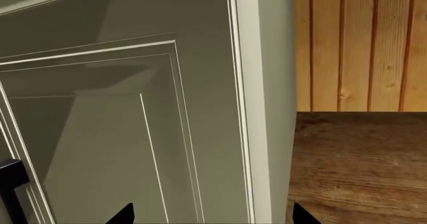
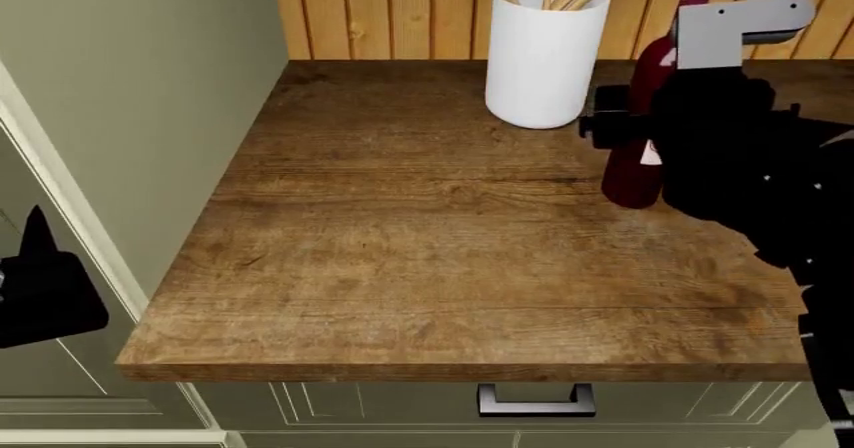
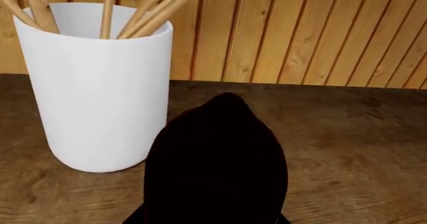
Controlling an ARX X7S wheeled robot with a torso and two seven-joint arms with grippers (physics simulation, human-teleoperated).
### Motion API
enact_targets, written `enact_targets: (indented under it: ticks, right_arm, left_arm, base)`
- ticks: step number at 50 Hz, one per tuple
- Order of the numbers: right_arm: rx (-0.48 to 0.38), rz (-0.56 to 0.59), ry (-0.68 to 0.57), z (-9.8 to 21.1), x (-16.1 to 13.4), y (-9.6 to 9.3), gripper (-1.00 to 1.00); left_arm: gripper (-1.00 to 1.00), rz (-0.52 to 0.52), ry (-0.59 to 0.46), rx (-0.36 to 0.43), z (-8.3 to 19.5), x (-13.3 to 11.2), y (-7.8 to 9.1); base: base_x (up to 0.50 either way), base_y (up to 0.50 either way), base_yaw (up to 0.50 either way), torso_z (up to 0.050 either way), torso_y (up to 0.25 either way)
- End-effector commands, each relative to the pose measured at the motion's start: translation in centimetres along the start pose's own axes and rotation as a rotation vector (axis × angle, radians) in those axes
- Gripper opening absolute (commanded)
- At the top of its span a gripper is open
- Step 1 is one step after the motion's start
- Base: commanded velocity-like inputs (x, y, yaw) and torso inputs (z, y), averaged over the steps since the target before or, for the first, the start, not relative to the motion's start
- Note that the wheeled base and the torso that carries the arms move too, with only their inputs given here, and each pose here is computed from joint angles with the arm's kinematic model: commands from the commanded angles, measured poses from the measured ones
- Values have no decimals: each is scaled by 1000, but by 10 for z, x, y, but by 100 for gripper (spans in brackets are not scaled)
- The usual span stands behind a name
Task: Move the drinks to the dining counter.
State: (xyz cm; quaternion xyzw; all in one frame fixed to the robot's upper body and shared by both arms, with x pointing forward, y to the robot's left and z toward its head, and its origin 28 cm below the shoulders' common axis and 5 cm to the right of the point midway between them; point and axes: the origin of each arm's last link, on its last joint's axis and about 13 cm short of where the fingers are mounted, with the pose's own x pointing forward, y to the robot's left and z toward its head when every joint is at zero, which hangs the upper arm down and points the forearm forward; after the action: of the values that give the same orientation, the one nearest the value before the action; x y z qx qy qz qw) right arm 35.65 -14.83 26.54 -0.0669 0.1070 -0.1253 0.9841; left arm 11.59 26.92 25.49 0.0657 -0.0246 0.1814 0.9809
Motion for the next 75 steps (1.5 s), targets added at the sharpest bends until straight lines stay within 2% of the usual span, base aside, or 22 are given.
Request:
enact_targets:
  ticks: [1, 6, 10, 12, 16, 17, 19, 20, 24, 34, 63, 66, 75]
  right_arm:
    - [0, 9, 5, -3, 4, 0, -100]
    - [-42, -8, -65, -4, -1, 0, -100]
    - [-22, -7, -93, -2, -7, -3, -100]
    - [-33, -24, -154, 1, -13, -4, -100]
    - [49, 26, -238, 12, -33, -9, -100]
    - [36, 28, -283, 14, -43, -10, -100]
    - [33, 42, -290, 15, -46, -10, -100]
    - [28, 56, -330, 17, -60, -10, -100]
    - [6, 61, -375, 20, -79, -10, -100]
    - [-2, 92, -394, 22, -94, -9, -100]
    - [-13, 168, -427, 27, -101, 0, -100]
    - [-73, 158, -444, 26, -100, 2, -100]
    - [-93, 145, -448, 25, -100, 1, -100]
  left_arm:
    - [100, 1, 0, -2, -1, 0, 0]
    - [100, 2, 2, -7, -2, 1, 0]
    - [100, 2, 1, -6, -1, 1, 0]
    - [100, 2, 1, -7, -1, 1, 0]
    - [100, 2, 3, -8, -2, 1, 0]
    - [100, 3, 4, -8, -2, 1, 1]
    - [100, 3, 4, -10, -2, 1, 1]
    - [100, 1, 6, -9, -3, 1, 0]
    - [100, 2, 6, -10, -3, 1, 1]
    - [100, 0, 1, -9, -1, 1, 0]
    - [100, 4, -1, -18, -4, 0, 3]
    - [100, 7, 1, -19, -5, -1, 3]
    - [100, 5, 5, -20, -7, 0, 3]
  base:
    - [0, 0, 0, 0, 0]
    - [0, 0, 0, 0, 0]
    - [0, 0, 0, 0, 0]
    - [0, 0, 0, 0, 0]
    - [0, 0, 0, 0, 0]
    - [0, 0, 0, 0, 0]
    - [0, 0, 0, 0, 0]
    - [0, 0, 0, 0, 0]
    - [0, 0, 0, 0, 0]
    - [-323, 0, 0, 0, 1]
    - [-465, 1, 0, 0, 0]
    - [0, 0, 0, 0, 0]
    - [1, 465, 0, 1, 0]
